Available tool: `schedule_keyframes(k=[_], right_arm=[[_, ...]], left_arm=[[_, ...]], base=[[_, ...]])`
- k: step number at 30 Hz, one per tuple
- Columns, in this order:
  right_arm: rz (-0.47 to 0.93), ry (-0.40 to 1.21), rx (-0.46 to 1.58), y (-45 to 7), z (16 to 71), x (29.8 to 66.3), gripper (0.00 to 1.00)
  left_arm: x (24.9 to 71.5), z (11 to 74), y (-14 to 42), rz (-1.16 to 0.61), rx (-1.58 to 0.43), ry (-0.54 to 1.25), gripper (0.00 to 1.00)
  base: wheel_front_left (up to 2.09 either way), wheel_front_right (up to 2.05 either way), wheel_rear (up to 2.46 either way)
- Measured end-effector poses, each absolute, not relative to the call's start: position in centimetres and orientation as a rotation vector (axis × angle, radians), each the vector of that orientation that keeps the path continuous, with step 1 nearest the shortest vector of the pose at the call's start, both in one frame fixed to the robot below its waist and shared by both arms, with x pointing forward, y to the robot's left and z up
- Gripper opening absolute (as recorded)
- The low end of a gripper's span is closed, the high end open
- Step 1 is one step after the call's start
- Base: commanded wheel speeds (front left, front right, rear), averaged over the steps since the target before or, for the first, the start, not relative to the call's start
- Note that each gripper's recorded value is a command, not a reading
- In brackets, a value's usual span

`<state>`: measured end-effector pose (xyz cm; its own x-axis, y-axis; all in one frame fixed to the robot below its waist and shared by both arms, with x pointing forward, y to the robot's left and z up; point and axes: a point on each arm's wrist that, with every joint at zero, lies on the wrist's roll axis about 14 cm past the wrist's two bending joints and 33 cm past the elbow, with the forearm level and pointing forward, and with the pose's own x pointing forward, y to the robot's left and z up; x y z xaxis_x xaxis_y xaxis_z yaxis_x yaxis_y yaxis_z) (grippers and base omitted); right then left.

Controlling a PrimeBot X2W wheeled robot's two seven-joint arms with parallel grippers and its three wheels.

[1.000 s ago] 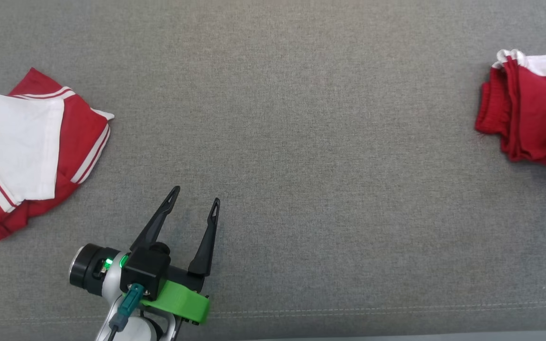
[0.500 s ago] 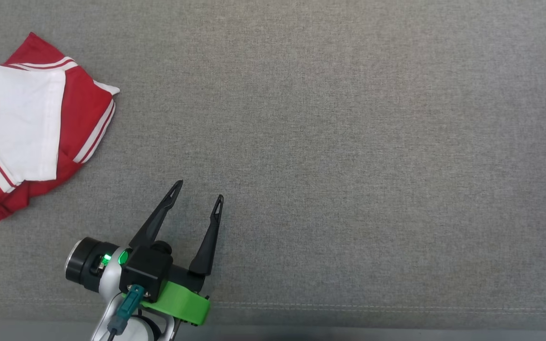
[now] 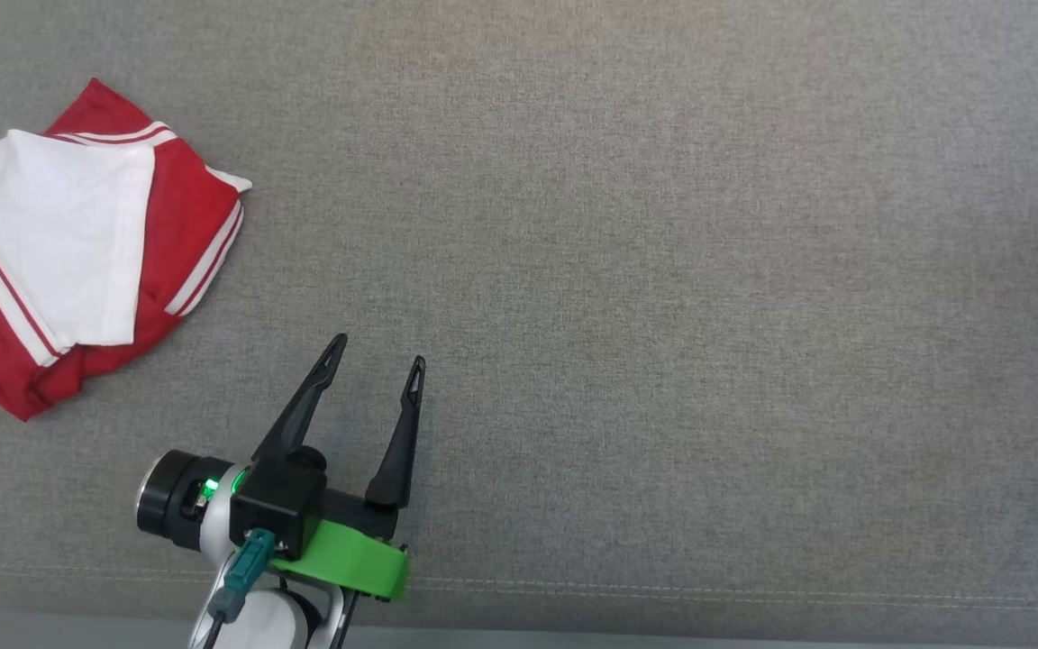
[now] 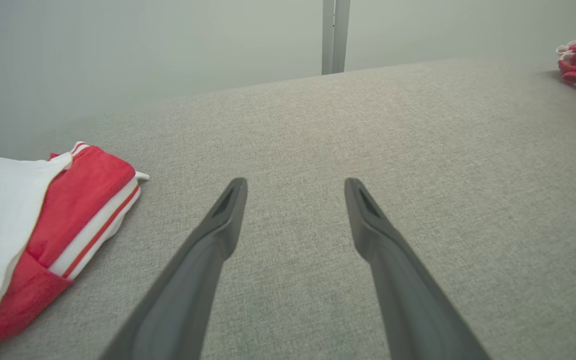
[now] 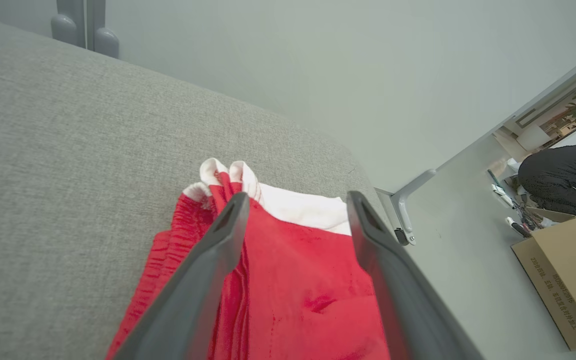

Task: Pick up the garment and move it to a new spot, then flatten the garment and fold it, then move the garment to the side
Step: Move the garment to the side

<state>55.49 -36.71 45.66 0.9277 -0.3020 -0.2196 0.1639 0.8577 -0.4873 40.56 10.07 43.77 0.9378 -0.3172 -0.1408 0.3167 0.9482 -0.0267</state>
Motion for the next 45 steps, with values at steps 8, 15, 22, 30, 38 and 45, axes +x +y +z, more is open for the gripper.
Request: schedule_keyframes(k=[8,15,22,30,38,45], right_arm=[[-0.181,0.14,-0.261,-30.4,47.8,53.6,1.0],[-0.103,0.052,-0.092,-25.7,48.8,48.6,1.0],[-0.004,0.012,0.043,-20.9,50.9,45.2,1.0],[0.06,-0.001,0.125,-17.7,51.5,41.5,1.0],[0.094,0.035,0.256,-16.1,49.8,38.5,1.0],[0.099,0.074,0.294,-15.7,48.0,36.6,1.0]], left_arm=[[39.8,46.1,12.6,-0.177,-0.097,0.093,1.0],[37.7,47.9,16.0,-0.046,-0.105,0.05,1.0],[35.3,49.5,18.8,0.031,-0.083,0.009,1.0],[33.9,50.2,19.6,0.039,-0.068,-0.016,1.0],[32.6,49.6,19.8,0.01,-0.07,-0.004,1.0],[32.3,49.5,18.8,-0.05,-0.068,-0.004,1.0]], base=[[0.0,0.0,0.0],[0.0,0.0,0.0],[0.0,0.0,0.0],[0.0,0.0,0.0],[0.0,0.0,0.0],[0.0,0.0,0.0]])
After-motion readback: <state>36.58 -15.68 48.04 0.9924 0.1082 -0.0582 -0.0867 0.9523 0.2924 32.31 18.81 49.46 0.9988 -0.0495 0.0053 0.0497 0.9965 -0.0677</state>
